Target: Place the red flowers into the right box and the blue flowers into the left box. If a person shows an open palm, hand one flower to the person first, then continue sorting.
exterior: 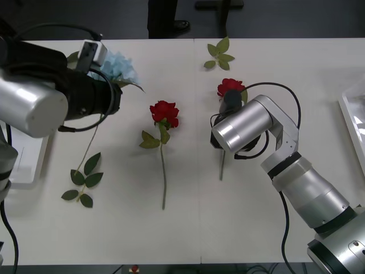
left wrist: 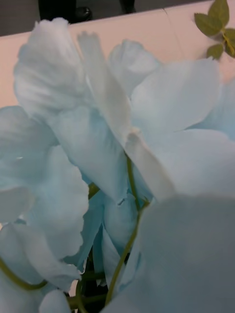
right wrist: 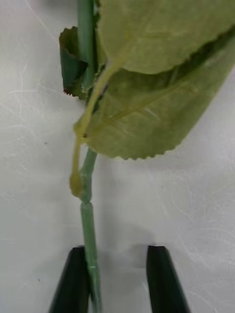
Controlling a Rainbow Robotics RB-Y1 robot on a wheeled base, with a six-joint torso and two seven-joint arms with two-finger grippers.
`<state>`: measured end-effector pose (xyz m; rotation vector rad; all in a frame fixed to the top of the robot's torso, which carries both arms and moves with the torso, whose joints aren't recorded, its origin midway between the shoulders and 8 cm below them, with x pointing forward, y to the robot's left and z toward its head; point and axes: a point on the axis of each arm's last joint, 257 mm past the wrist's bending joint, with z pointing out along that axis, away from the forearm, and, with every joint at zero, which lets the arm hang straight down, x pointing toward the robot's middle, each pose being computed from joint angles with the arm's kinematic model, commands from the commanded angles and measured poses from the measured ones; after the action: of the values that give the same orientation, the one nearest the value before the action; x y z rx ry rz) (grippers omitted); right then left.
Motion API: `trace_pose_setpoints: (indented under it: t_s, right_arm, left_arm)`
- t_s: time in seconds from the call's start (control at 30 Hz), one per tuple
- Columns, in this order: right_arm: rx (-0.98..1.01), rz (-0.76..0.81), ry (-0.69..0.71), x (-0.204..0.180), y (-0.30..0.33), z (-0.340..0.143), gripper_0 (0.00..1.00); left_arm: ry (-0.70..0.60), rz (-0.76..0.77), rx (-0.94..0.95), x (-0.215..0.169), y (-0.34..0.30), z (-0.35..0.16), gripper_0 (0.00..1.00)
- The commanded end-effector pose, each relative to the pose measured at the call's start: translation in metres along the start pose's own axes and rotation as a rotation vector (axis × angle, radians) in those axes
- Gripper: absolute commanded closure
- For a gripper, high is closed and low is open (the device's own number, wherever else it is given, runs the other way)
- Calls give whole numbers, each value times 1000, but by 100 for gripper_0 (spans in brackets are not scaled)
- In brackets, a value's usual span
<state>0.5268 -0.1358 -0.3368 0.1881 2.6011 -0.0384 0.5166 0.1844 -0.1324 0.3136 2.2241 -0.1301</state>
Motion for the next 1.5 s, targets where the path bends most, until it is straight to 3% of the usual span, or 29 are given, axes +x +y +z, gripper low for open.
trace_pose_setpoints:
  t_s: [0.03,0.37,0.63,0.9,1.2,1.5]
  right_arm:
    - [-31,47,-37,-12,21,-10,100]
    - [17,42,-58,-35,-12,-37,100]
    - [136,-71,-57,-57,-111,-95,100]
    - [162,-143,-33,-71,-228,-133,100]
    - [235,-146,-28,-77,-357,-163,100]
    - [339,-220,-37,-88,-438,-166,100]
  left_arm:
    - [-14,73,-28,-26,46,-8,100]
    - [-16,131,-180,-31,184,-28,100]
    - [-16,195,-292,-27,284,-79,100]
    - [-49,229,-394,-24,353,-96,100]
    - [-82,259,-497,-7,406,-85,100]
    - [-38,273,-532,13,419,-80,100]
